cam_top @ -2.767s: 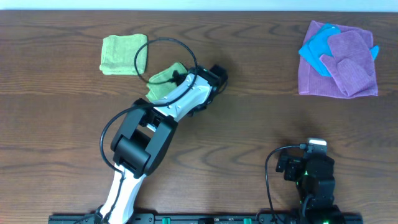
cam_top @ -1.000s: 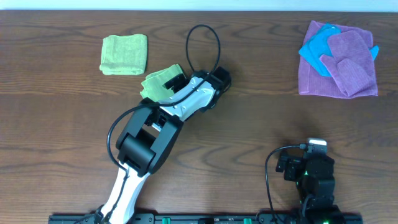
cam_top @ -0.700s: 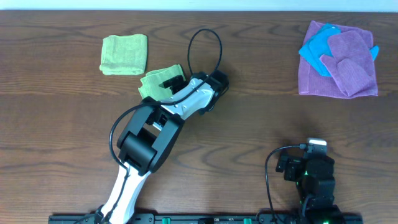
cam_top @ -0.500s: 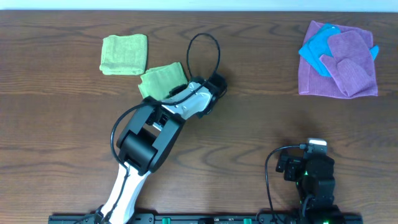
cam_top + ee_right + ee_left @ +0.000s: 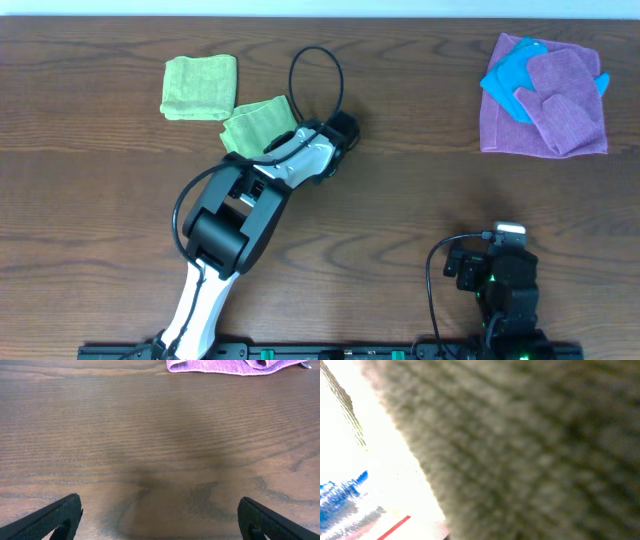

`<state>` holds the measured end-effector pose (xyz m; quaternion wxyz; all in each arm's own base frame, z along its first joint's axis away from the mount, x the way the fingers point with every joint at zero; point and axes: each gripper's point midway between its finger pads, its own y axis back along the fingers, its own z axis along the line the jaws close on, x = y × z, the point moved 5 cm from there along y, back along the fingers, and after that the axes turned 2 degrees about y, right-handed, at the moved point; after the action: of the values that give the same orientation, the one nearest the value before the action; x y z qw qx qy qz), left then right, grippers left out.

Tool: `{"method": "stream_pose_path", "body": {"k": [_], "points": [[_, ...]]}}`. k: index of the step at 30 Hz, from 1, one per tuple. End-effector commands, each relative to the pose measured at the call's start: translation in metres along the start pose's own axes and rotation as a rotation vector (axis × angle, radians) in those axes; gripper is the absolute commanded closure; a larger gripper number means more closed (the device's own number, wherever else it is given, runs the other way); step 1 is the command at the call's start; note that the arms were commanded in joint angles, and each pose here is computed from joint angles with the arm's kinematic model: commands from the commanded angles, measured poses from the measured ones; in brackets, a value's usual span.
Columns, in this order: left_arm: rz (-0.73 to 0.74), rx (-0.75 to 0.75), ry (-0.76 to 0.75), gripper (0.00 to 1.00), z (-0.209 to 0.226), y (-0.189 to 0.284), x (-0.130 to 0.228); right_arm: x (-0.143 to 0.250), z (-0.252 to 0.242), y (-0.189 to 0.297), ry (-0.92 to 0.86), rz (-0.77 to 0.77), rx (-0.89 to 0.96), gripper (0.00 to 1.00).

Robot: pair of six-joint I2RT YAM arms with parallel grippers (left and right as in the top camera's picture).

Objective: Fold the cloth
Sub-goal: 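Carry the folded green towel up-left onto the lime cloth with the left gripper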

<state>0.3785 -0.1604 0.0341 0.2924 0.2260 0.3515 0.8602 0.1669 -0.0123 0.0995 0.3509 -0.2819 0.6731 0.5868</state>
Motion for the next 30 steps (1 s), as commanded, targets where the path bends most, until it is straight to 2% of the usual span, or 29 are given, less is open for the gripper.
{"method": "stream_pose_path", "body": {"k": [1, 8, 13, 30], "points": [[0.006, 0.072, 0.075, 0.94, 0.006, -0.004, -0.002, 0.002, 0.001, -0.001, -0.006, -0.001, -0.004, 0.01], [-0.083, 0.055, 0.192, 0.94, 0.066, 0.041, -0.001, 0.002, 0.001, -0.001, -0.006, -0.001, -0.004, 0.01], [-0.129, 0.044, 0.249, 0.94, 0.090, 0.058, 0.003, 0.002, 0.001, -0.001, -0.006, -0.001, -0.004, 0.01], [-0.179, -0.037, 0.304, 0.94, 0.175, 0.069, 0.028, 0.002, 0.001, -0.001, -0.006, -0.001, -0.004, 0.01]]}}
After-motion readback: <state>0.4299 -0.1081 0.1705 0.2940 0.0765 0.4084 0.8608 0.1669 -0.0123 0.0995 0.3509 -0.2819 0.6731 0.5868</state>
